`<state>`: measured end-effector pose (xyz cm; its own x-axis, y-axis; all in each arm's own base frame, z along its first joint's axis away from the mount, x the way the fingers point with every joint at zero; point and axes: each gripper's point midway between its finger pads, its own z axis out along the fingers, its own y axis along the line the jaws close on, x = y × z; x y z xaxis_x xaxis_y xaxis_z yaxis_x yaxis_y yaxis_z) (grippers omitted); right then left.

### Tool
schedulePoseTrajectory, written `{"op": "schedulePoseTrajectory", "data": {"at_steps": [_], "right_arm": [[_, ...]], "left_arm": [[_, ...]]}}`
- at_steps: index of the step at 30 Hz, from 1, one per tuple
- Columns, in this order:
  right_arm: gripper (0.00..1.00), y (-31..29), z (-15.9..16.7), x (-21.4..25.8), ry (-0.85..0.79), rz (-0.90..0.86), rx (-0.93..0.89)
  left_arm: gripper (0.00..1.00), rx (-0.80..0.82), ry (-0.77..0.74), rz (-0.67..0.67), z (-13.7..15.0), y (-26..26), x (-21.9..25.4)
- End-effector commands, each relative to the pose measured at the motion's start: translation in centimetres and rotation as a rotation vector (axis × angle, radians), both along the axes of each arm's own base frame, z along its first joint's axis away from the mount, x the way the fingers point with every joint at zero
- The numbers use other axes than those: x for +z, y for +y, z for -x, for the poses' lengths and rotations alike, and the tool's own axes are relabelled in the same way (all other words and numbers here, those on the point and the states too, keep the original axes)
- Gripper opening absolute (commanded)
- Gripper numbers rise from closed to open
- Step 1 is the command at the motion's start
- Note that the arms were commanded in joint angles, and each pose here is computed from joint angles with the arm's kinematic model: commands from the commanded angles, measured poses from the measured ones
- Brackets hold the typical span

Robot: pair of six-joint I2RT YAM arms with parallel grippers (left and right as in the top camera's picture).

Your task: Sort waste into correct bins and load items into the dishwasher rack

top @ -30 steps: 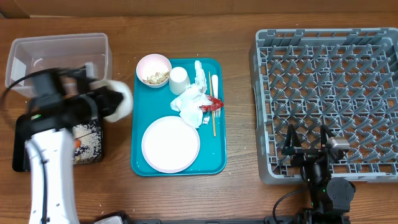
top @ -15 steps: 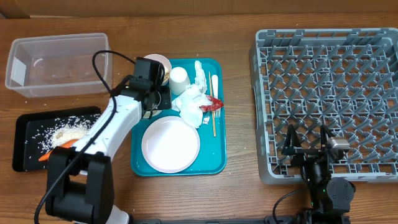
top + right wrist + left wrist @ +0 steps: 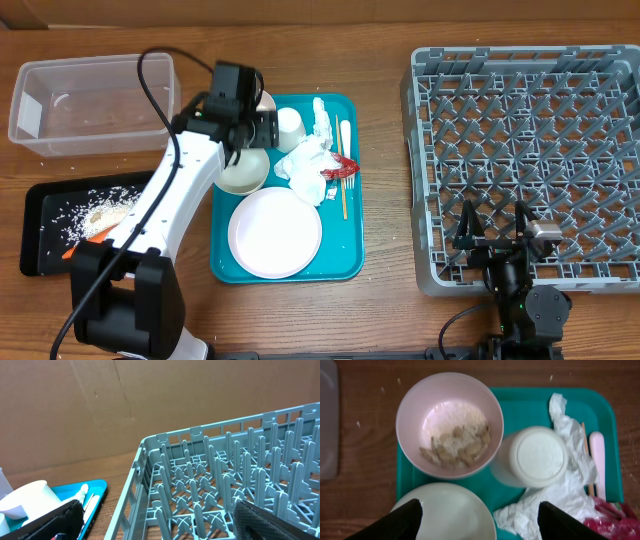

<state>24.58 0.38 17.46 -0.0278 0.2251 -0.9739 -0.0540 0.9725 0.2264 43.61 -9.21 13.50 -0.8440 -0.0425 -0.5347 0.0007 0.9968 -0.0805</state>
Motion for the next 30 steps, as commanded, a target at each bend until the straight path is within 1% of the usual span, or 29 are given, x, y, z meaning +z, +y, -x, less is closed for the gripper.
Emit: {"op": "schedulePoseTrajectory", "data": {"at_steps": [1,3,5,6,8,10,11,13,15,18,20,21,23,25,27,30], "right_arm": [[1.0,-0.1,0.0,-0.2,-0.003,0.004,-0.005],[1.0,-0.1,0.0,-0.2,-0.003,0.004,-0.005],[1.0,-0.1,0.0,-0.2,-0.003,0.004,-0.005],[1.0,-0.1,0.0,-0.2,-0.003,0.004,-0.005],[1.0,-0.1,0.0,-0.2,-0.003,0.004,-0.005],[1.0,-0.1,0.0,-0.2,-0.003,0.004,-0.005],[1.0,-0.1,0.0,-0.2,-0.003,0.004,-0.005],[1.0,-0.1,0.0,-0.2,-0.003,0.004,-0.005],[1.0,-0.1,0.0,-0.2,-0.003,0.004,-0.005],[1.0,-0.1,0.0,-0.2,-0.003,0.004,-0.005],[1.0,-0.1,0.0,-0.2,-0.003,0.004,-0.005],[1.0,-0.1,0.0,-0.2,-0.003,0.004,-0.005],[1.0,-0.1,0.0,-0.2,-0.003,0.004,-0.005],[1.0,-0.1,0.0,-0.2,-0.003,0.004,-0.005],[1.0,-0.1,0.0,-0.2,-0.003,0.004,-0.005],[1.0,-0.1,0.0,-0.2,-0.003,0.004,-0.005]], "left_arm": [[0.76,-0.027,-0.095,-0.127,-2.0,1.2,1.5],[0.77,0.0,-0.109,-0.148,-2.6,2.0,1.4],[0.77,0.076,-0.105,-0.112,-3.0,3.1,1.0],[0.76,0.118,-0.099,-0.063,-3.2,3.7,0.8],[0.76,0.111,-0.093,0.005,-3.7,3.8,1.1],[0.78,0.116,-0.073,0.062,-4.0,4.0,1.5],[0.78,0.101,-0.037,0.116,-4.1,3.7,1.7],[0.79,0.087,0.037,0.163,-4.3,3.5,1.2],[0.79,0.076,0.114,0.148,-4.6,3.5,0.0],[0.79,0.056,0.18,0.129,-5.0,2.9,-2.0],[0.79,0.08,0.193,0.126,-5.4,3.1,-3.1],[0.78,0.122,0.195,0.111,-5.7,3.8,-3.7],[0.76,0.147,0.194,0.084,-6.0,4.5,-4.3],[0.76,0.175,0.205,0.014,-5.9,5.8,-5.2],[0.77,0.151,0.229,-0.013,-5.6,6.0,-6.1],[0.77,0.156,0.257,-0.013,-5.4,6.0,-7.2]]}}
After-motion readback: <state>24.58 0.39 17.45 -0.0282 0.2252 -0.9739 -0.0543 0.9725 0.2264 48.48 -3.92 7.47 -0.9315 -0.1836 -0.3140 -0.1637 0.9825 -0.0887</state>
